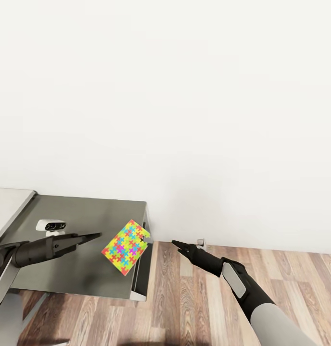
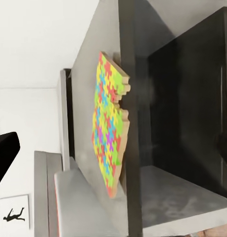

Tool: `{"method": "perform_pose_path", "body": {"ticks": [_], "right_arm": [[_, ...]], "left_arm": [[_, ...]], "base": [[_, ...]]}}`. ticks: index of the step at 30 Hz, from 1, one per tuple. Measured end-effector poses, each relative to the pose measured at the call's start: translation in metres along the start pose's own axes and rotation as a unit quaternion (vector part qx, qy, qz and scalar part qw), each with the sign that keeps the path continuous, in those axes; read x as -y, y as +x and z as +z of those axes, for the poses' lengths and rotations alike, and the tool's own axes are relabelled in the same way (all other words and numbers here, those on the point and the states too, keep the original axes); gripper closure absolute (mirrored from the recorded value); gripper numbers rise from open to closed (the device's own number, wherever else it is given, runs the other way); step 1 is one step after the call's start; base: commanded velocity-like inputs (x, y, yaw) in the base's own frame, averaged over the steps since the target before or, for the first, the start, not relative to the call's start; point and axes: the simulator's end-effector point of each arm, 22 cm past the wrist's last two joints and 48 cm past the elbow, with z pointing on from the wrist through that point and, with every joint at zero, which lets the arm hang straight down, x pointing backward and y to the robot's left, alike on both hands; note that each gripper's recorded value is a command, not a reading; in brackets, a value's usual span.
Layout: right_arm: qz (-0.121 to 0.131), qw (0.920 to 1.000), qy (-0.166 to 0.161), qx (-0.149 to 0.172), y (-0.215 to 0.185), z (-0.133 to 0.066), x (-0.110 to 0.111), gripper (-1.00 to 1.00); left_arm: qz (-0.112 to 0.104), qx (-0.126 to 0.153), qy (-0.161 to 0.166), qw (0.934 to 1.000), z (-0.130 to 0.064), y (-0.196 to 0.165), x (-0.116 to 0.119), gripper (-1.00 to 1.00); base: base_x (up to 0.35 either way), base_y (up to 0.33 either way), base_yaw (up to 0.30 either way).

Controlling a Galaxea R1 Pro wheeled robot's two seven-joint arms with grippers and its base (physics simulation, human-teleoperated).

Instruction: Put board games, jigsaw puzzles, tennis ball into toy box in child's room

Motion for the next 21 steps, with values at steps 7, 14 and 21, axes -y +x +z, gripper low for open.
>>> {"method": "perform_pose_path", "body": {"ticks": [7,14,21], "right_arm": [[0.000,1.0000,0.000,0.000,0.0002,-0.0001,0.0001,-1.00],[0.000,1.0000,0.000,0.000,0.0000,0.0000,-0.0001,-1.00],[0.000,1.0000,0.000,0.000,0.0001,-0.0002,0.0002,-1.00]], "left_arm": [[0.000,0.000,0.000,1.0000,0.0000,0.0000,0.0000,-1.00],[0.000,0.000,0.000,1.0000,0.0000,0.0000,0.0001,-1.00],[0.000,0.000,0.000,1.0000,0.0000,0.0000,0.0000,-1.00]], "base": [[0.003,0.181,0.000],[0.053,0.143,0.000],[0.017,0.128,0.000]]}}
